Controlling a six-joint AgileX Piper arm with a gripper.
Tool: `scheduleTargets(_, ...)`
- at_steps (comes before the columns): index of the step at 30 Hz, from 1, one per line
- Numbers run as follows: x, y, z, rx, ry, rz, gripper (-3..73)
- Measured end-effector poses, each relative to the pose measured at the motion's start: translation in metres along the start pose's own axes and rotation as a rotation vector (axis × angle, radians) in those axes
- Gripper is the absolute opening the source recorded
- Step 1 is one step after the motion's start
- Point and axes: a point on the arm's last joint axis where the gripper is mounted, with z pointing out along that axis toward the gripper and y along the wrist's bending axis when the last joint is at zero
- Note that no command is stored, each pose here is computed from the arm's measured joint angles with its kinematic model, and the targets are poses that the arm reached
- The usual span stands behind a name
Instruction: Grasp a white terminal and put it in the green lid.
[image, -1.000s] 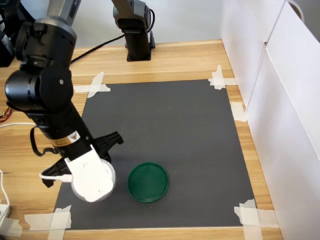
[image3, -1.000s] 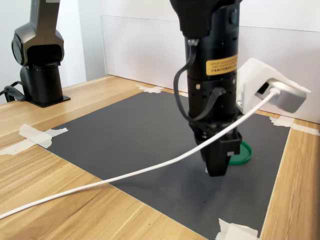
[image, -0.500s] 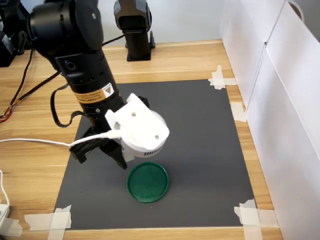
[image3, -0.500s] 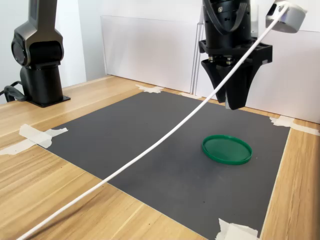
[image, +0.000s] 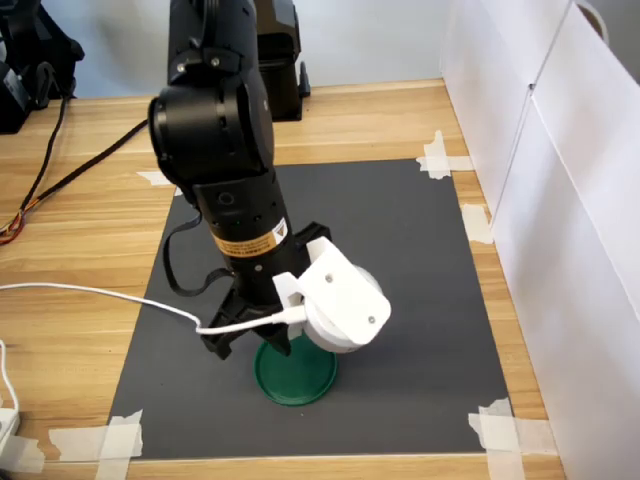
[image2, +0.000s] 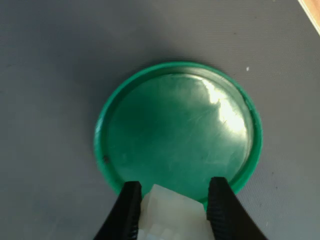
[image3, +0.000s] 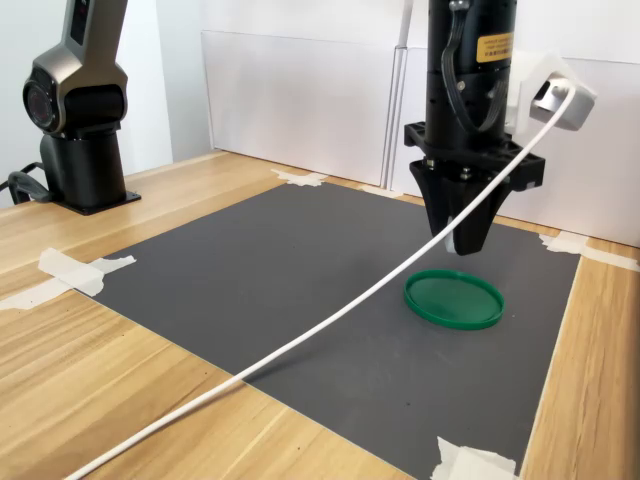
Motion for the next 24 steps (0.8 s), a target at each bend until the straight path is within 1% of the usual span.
scheduleTargets(4,-0.001,-0.002,0.009,0.010,-0.004,0.002,30.2)
scheduleTargets(16,0.006,0.004,0.022,-0.028,0.031,0.004,30.8)
scheduleTargets(18,0.006,0.004,0.022,-0.028,0.031,0.004,33.5)
scheduleTargets(24,0.006,0.003,0.022,-0.025,0.032,0.001,48.3)
